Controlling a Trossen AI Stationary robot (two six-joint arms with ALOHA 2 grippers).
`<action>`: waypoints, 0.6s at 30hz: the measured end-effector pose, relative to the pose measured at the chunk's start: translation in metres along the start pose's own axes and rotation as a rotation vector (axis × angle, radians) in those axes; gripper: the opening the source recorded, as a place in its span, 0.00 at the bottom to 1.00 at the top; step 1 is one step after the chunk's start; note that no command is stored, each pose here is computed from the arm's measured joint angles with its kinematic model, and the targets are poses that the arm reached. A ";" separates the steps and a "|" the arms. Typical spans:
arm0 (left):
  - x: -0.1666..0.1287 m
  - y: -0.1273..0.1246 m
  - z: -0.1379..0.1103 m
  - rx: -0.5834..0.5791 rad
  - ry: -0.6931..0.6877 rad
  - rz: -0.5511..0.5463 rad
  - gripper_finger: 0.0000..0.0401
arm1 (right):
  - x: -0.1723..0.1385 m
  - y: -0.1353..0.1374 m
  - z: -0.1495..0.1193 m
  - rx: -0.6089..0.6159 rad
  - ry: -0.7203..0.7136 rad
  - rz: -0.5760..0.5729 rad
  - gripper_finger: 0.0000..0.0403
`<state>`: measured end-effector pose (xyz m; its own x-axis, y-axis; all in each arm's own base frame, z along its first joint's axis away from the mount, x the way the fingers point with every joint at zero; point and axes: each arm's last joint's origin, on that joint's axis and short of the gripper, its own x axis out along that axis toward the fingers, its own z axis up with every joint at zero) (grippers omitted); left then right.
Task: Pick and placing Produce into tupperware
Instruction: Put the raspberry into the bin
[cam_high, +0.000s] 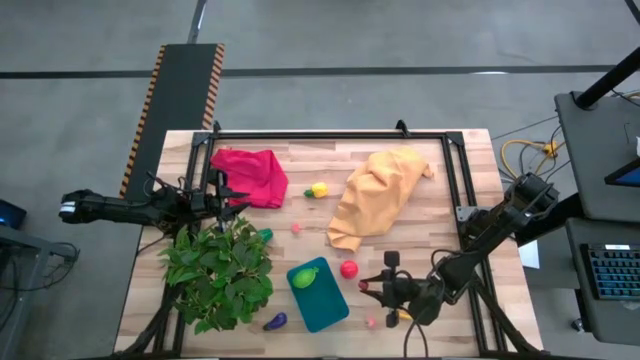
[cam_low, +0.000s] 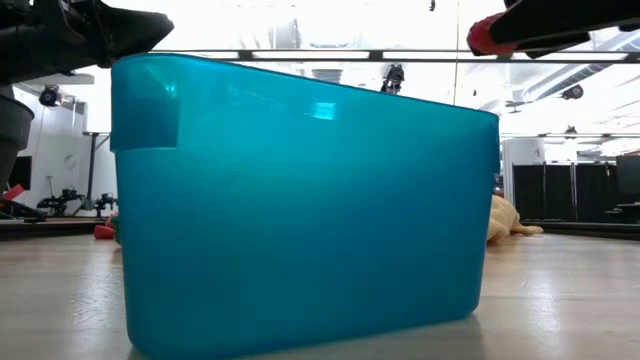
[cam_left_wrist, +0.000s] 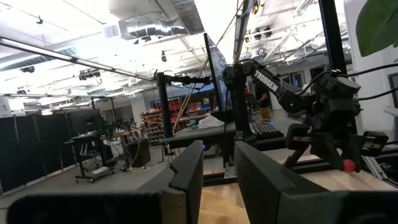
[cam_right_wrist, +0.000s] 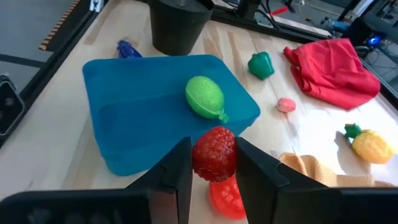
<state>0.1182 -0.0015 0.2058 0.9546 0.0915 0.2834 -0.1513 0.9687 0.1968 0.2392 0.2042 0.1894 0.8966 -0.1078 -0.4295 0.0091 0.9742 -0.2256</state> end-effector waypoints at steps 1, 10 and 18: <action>0.000 0.000 0.000 0.000 0.000 0.000 0.19 | 0.001 -0.001 0.001 -0.002 -0.003 -0.003 0.24; 0.000 0.000 0.000 0.001 0.000 0.000 0.19 | 0.011 -0.012 0.007 -0.030 -0.024 -0.027 0.24; 0.000 0.000 0.000 0.001 0.001 0.000 0.19 | 0.021 -0.021 0.013 -0.038 -0.045 -0.001 0.24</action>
<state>0.1182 -0.0014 0.2053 0.9549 0.0917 0.2824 -0.1514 0.9685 0.1975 0.2636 0.1838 0.1968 0.9158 -0.0987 -0.3894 -0.0061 0.9659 -0.2590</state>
